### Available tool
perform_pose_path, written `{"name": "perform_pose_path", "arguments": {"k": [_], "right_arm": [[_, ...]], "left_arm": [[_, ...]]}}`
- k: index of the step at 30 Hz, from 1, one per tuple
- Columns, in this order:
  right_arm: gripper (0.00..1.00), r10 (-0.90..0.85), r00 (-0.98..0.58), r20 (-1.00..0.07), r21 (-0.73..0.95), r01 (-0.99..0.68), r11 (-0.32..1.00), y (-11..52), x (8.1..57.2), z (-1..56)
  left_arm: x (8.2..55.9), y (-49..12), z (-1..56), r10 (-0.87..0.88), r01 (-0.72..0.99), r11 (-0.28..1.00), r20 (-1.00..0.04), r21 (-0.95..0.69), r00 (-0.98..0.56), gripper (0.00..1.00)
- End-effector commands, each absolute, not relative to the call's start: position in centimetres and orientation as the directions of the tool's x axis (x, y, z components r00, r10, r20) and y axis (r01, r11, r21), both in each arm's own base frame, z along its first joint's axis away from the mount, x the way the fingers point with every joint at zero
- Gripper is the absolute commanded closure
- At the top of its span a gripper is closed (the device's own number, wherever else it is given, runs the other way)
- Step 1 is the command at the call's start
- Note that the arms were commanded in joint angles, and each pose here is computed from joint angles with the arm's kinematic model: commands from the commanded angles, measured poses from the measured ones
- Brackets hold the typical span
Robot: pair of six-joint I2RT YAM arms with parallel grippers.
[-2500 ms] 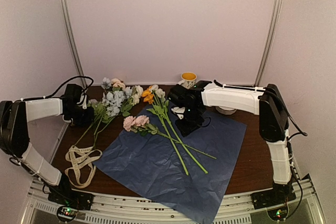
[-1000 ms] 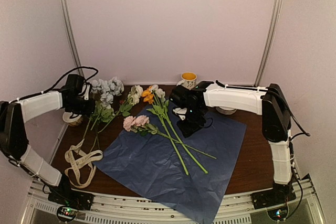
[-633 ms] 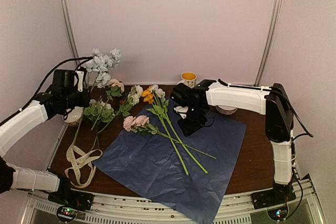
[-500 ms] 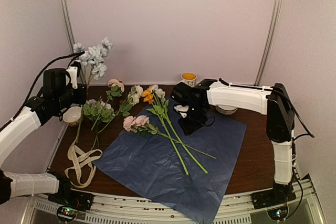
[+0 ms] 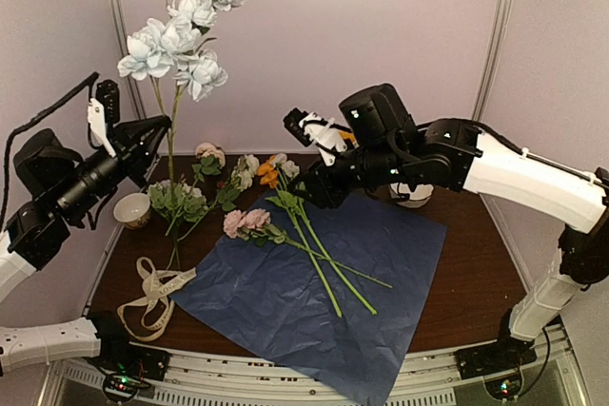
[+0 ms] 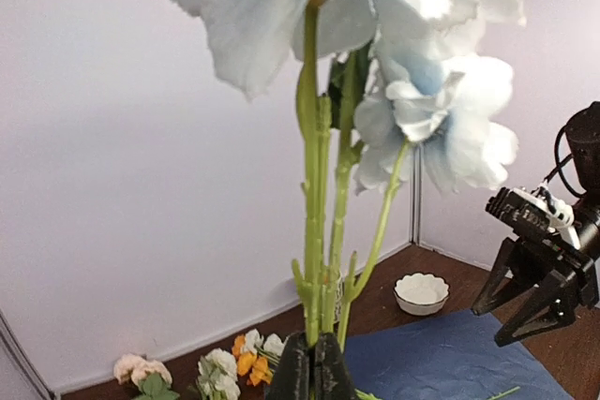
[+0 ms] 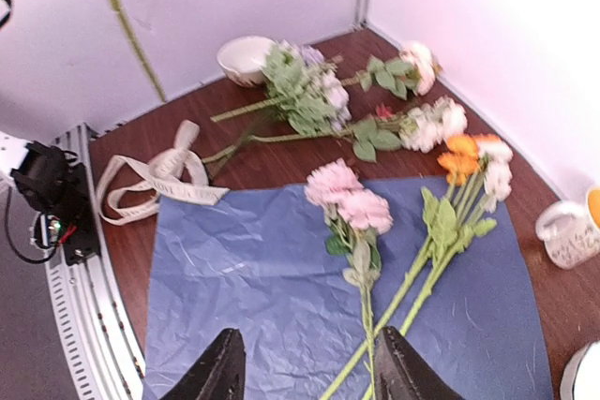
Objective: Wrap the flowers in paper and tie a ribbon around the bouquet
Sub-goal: Pass from the left arm to the right
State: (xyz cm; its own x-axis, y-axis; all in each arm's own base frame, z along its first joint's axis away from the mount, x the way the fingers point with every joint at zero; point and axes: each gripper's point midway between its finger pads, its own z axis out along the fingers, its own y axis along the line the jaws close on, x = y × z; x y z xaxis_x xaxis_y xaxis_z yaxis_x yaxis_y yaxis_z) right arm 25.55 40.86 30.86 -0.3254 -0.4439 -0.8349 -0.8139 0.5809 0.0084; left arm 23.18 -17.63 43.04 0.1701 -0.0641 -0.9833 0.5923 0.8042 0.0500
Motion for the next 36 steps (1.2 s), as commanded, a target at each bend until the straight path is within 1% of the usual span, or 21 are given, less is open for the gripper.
{"name": "perform_pose_path", "arguments": {"k": [1,2,4,6,8,10,11,12,14,16,18,20,23,26,29,30,34,36], "right_arm": [[0.51,-0.373,-0.189,-0.908,-0.01,-0.882,0.472,43.0,23.9,34.0],[0.51,-0.371,-0.192,-0.909,-0.005,-0.883,0.47,43.1,23.9,34.0],[0.51,-0.37,-0.194,-0.908,0.003,-0.889,0.458,43.2,23.5,34.0],[0.51,-0.357,-0.191,-0.914,0.021,-0.903,0.429,43.5,22.9,34.4],[0.51,-0.314,-0.179,-0.932,0.045,-0.92,0.389,43.9,21.9,35.8],[0.51,-0.243,-0.16,-0.957,0.074,-0.941,0.331,44.6,20.5,37.7],[0.51,-0.18,-0.145,-0.973,0.085,-0.949,0.304,45.0,20.1,39.2],[0.5,-0.129,-0.138,-0.982,0.097,-0.955,0.282,45.1,19.6,40.5],[0.49,-0.025,-0.143,-0.989,0.132,-0.958,0.256,45.1,19.1,42.7],[0.45,0.055,-0.153,-0.987,0.162,-0.959,0.235,44.9,18.7,44.2],[0.41,0.098,-0.156,-0.983,0.175,-0.957,0.231,45.0,18.7,45.1],[0.38,0.101,-0.157,-0.982,0.179,-0.948,0.263,45.3,19.3,44.9],[0.38,0.07,-0.176,-0.982,0.189,-0.931,0.311,45.7,20.3,43.9],[0.48,0.062,-0.189,-0.98,0.198,-0.928,0.316,45.9,20.5,43.5],[0.61,0.056,-0.194,-0.979,0.202,-0.929,0.309,46.0,20.4,43.3],[0.63,0.053,-0.194,-0.979,0.201,-0.931,0.305,46.0,20.3,43.2],[0.67,0.037,-0.183,-0.982,0.186,-0.932,0.313,45.7,20.2,42.9],[0.64,0.031,-0.177,-0.984,0.178,-0.931,0.319,45.4,20.2,42.6]], "left_arm": [[21.8,-12.5,47.9,-0.073,0.383,0.921,-0.932,0.073,0.354,1.0],[21.5,-10.9,48.1,-0.109,0.336,0.942,-0.922,0.025,0.372,1.0],[20.6,-10.3,48.6,-0.129,0.345,0.939,-0.907,0.019,0.401,1.0],[20.6,-12.0,48.8,-0.134,0.425,0.905,-0.923,0.035,0.362,1.0],[21.0,-14.4,48.5,-0.195,0.531,0.847,-0.935,-0.008,0.296,1.0],[20.9,-17.4,48.4,-0.335,0.68,0.728,-0.912,-0.09,0.238,1.0],[20.1,-19.3,48.7,-0.41,0.776,0.622,-0.889,-0.107,0.206,1.0],[19.7,-20.5,49.1,-0.472,0.831,0.541,-0.864,-0.13,0.172,1.0],[19.0,-23.0,49.7,-0.531,0.908,0.392,-0.842,-0.146,0.094,1.0],[18.1,-25.1,50.2,-0.543,0.943,0.307,-0.837,-0.124,0.067,1.0],[17.9,-26.5,50.3,-0.531,0.951,0.289,-0.845,-0.112,0.062,1.0],[18.0,-27.4,50.5,-0.531,0.954,0.276,-0.846,-0.121,0.046,1.0],[17.6,-28.5,50.5,-0.535,0.965,0.234,-0.844,-0.12,0.025,1.0],[17.2,-29.5,50.2,-0.531,0.971,0.206,-0.847,-0.122,0.006,1.0],[17.1,-30.5,49.8,-0.519,0.974,0.185,-0.855,-0.127,-0.013,1.0],[17.1,-30.8,49.6,-0.515,0.975,0.179,-0.857,-0.132,-0.022,1.0],[17.5,-31.4,49.1,-0.495,0.971,0.178,-0.868,-0.157,-0.05,1.0],[17.8,-31.3,48.8,-0.487,0.965,0.202,-0.872,-0.166,-0.048,1.0]]}}
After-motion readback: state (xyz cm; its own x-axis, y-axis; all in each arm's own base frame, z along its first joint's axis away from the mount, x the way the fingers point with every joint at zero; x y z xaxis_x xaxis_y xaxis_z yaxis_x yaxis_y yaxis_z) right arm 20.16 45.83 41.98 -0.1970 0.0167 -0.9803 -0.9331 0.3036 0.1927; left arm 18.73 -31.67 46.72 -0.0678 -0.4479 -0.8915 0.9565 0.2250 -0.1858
